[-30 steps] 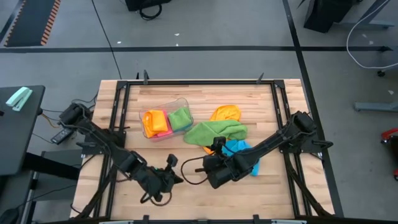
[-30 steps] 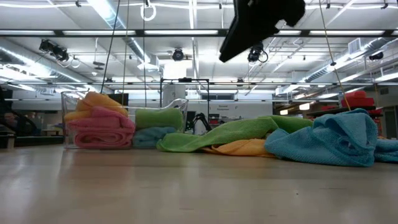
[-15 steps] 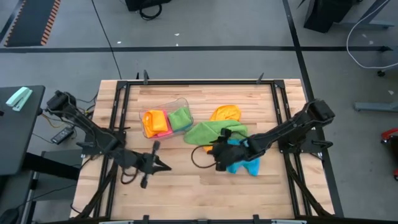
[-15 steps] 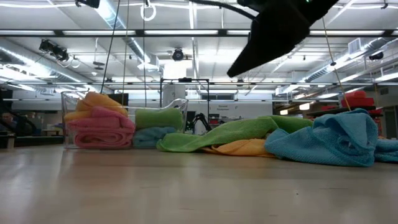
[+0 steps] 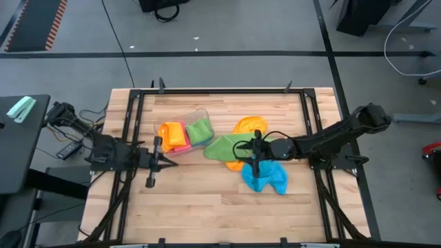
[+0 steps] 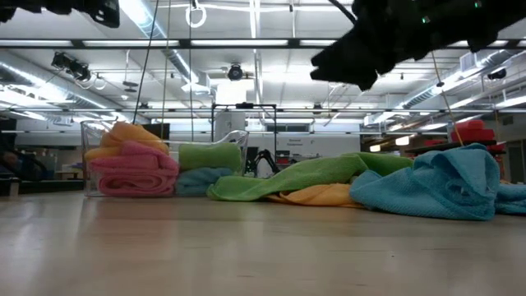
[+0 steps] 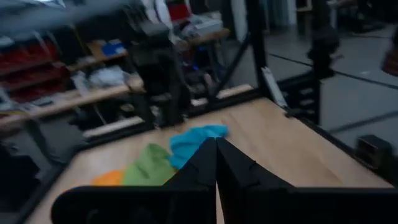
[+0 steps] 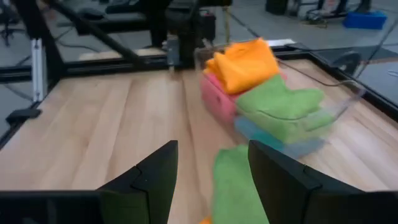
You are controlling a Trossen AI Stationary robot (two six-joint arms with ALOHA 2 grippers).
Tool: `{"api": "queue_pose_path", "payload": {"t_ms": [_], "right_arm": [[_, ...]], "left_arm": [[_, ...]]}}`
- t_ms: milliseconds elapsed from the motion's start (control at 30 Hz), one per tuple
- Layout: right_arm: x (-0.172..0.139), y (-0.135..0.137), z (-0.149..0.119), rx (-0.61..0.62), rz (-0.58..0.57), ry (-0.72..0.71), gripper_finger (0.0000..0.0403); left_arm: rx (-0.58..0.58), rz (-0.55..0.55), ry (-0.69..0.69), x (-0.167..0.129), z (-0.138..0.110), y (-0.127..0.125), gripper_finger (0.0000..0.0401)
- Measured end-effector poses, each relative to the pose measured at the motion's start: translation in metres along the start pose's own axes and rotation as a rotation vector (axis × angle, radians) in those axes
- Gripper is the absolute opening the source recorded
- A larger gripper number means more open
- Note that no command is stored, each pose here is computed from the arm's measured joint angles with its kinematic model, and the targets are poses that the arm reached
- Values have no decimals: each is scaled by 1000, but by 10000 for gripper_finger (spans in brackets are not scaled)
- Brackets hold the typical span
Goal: Fold microfiber towels
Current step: Fold the green microfiber towel
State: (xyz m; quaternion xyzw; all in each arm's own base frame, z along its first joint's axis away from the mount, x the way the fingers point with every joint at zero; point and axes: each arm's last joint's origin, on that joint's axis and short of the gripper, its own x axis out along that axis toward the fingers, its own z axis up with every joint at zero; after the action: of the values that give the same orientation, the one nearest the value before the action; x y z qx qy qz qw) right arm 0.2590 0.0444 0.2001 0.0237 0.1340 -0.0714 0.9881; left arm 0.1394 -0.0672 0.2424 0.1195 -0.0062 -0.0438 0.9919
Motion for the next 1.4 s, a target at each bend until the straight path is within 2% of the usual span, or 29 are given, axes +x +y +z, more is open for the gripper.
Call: {"api": "queue_pose_path", "payload": {"t_ms": [67,267,467,733,867,1067,1167,1400], "right_arm": [[3,-5,-8,4,-17,0,204],[7,-21,-19,14,-77,32,204],[13,-25,-5,32,-65,-6,204],[19,-21,23,28,-58,-86,204],[20,-23,25,-38,-69,-87,204],[22,-50,23,-29,-65,-25,204],[21,-64,22,-30,-103,10,204],[28,-79,-1,-44,-126,197,204]], "left_arm": [[1,54,-36,-1,-3,7,23],[56,154,6,1,-18,19,43],[187,272,-51,3,-10,34,32],[321,334,-59,4,0,45,12],[361,369,-66,4,7,53,10],[356,428,-68,4,15,63,25],[355,446,-68,4,17,66,22],[355,460,-60,4,16,68,10]]}}
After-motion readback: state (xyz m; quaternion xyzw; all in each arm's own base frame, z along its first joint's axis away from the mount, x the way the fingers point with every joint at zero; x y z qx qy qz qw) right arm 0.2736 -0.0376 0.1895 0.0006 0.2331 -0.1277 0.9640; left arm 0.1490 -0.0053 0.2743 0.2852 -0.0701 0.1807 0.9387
